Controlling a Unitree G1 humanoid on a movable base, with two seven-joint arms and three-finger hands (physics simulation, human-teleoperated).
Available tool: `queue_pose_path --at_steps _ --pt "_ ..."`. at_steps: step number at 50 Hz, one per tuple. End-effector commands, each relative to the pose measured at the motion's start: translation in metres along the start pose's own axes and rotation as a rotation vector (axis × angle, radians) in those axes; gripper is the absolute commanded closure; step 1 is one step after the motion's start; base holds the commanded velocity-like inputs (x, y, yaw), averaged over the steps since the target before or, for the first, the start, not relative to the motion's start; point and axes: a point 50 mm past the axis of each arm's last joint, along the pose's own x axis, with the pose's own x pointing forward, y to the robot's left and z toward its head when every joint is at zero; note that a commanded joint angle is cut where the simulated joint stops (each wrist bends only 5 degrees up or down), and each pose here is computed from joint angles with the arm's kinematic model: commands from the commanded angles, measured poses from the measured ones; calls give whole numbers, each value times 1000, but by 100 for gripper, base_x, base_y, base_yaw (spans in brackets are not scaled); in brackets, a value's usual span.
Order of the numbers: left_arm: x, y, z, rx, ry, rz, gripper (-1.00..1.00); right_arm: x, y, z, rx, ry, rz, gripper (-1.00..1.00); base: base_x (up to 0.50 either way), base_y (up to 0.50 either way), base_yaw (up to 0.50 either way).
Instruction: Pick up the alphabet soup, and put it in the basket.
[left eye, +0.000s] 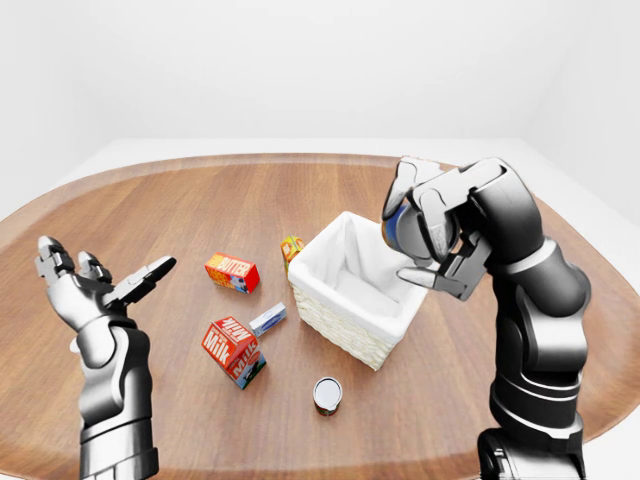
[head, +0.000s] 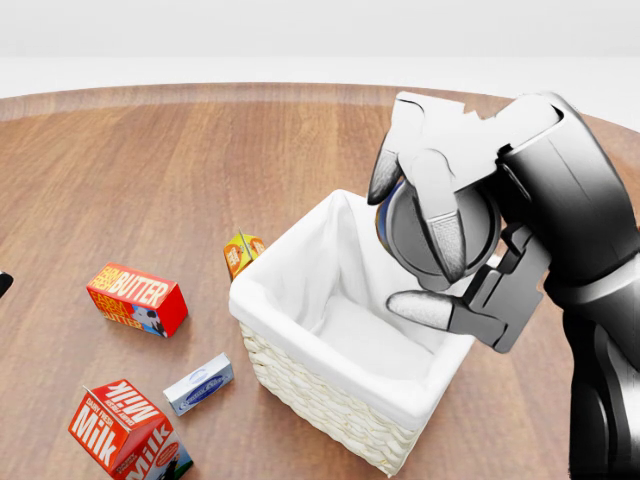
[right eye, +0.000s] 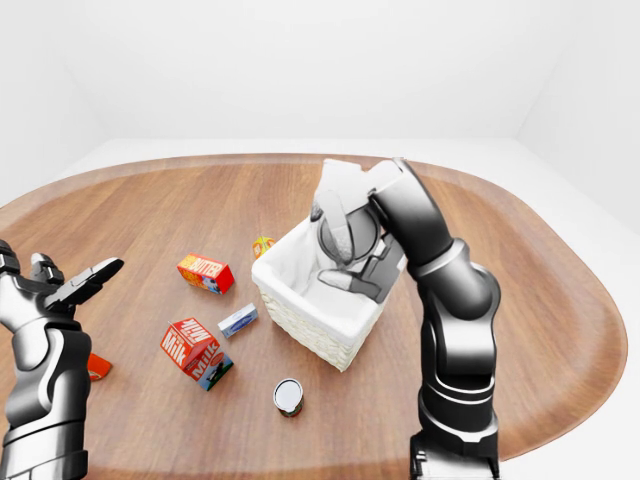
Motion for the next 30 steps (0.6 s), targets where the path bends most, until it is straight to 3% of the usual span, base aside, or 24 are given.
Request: queue_pose_path --at_steps 1,8,30 --pt "0 0 0 -1 3 -1 -100 27 -14 -29 212 4 -102 100 0 0 0" --pt "0 0 2 -2 3 0 -100 33 -20 -55 306 82 -154 100 0 0 0" --pt "0 0 1 -2 3 -1 -100 30 -18 -52 329 63 -162 100 0 0 0"
